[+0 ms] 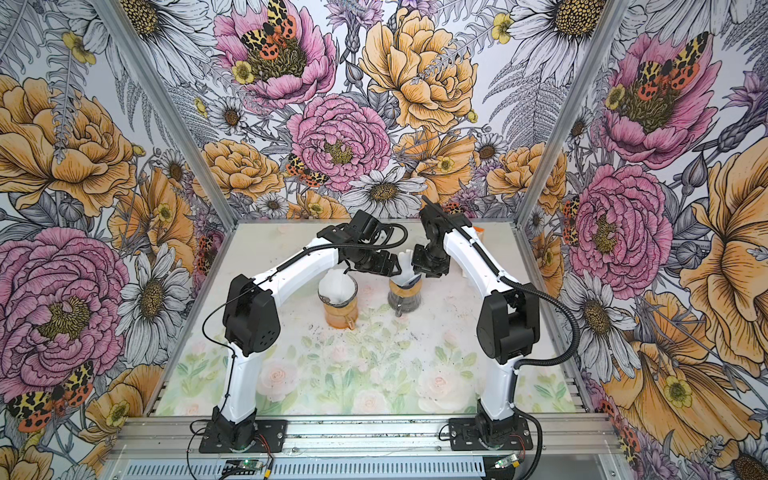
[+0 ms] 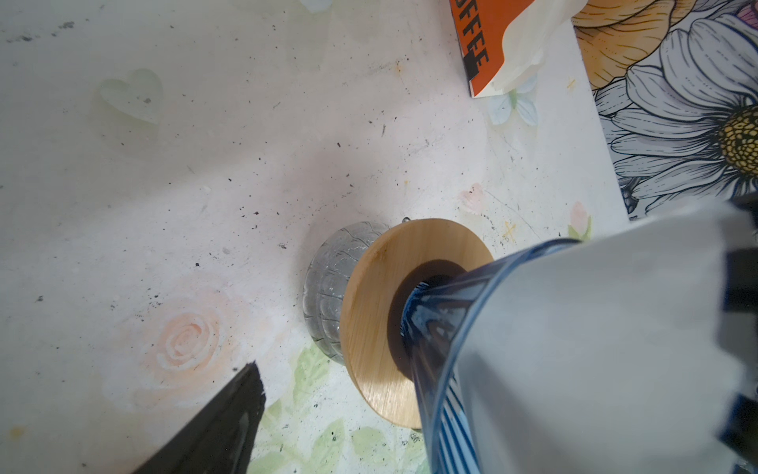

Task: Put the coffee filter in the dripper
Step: 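Press the filter into the dripper with the right gripper while the left holds it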

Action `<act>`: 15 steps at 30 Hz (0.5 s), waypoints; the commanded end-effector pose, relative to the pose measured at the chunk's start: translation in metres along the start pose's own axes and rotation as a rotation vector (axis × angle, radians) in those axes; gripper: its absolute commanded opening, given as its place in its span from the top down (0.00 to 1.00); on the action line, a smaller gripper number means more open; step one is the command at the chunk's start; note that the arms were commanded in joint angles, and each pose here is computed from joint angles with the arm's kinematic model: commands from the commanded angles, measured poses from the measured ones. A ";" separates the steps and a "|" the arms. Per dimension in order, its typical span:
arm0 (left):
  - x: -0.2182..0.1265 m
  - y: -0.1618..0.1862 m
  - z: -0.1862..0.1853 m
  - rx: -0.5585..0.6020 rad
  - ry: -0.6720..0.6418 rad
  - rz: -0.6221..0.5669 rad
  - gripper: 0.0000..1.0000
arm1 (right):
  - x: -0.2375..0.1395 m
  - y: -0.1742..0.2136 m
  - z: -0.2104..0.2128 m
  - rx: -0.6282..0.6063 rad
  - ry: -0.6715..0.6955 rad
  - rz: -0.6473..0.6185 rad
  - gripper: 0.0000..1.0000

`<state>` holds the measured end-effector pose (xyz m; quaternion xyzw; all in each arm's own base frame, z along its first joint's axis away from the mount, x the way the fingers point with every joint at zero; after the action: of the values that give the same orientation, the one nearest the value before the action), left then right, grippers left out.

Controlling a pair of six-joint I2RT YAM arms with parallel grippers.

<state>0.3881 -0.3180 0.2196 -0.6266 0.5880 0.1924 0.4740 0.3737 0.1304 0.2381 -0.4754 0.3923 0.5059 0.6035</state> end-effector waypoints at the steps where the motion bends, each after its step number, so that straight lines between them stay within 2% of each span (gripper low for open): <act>1: 0.000 -0.005 0.003 -0.001 0.005 -0.001 0.18 | 0.006 -0.011 -0.001 -0.018 0.013 -0.029 0.62; 15: 0.001 -0.008 0.002 -0.003 0.008 -0.002 0.18 | 0.019 -0.014 -0.003 -0.017 0.015 -0.032 0.61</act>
<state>0.3906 -0.3198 0.2222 -0.6273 0.5875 0.1909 0.4742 0.3847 0.1337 0.2298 -0.4809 0.3821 0.5024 0.6086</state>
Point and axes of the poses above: each gripper's point midway between its finger pads, its own x axis out along the fingers, its own z axis along the line the jaws close on, y = z × x, the point moved 8 cm from there along -x, back along the fingers, and after that the axes turned 10 degrees about -x, right-handed, at the moved point
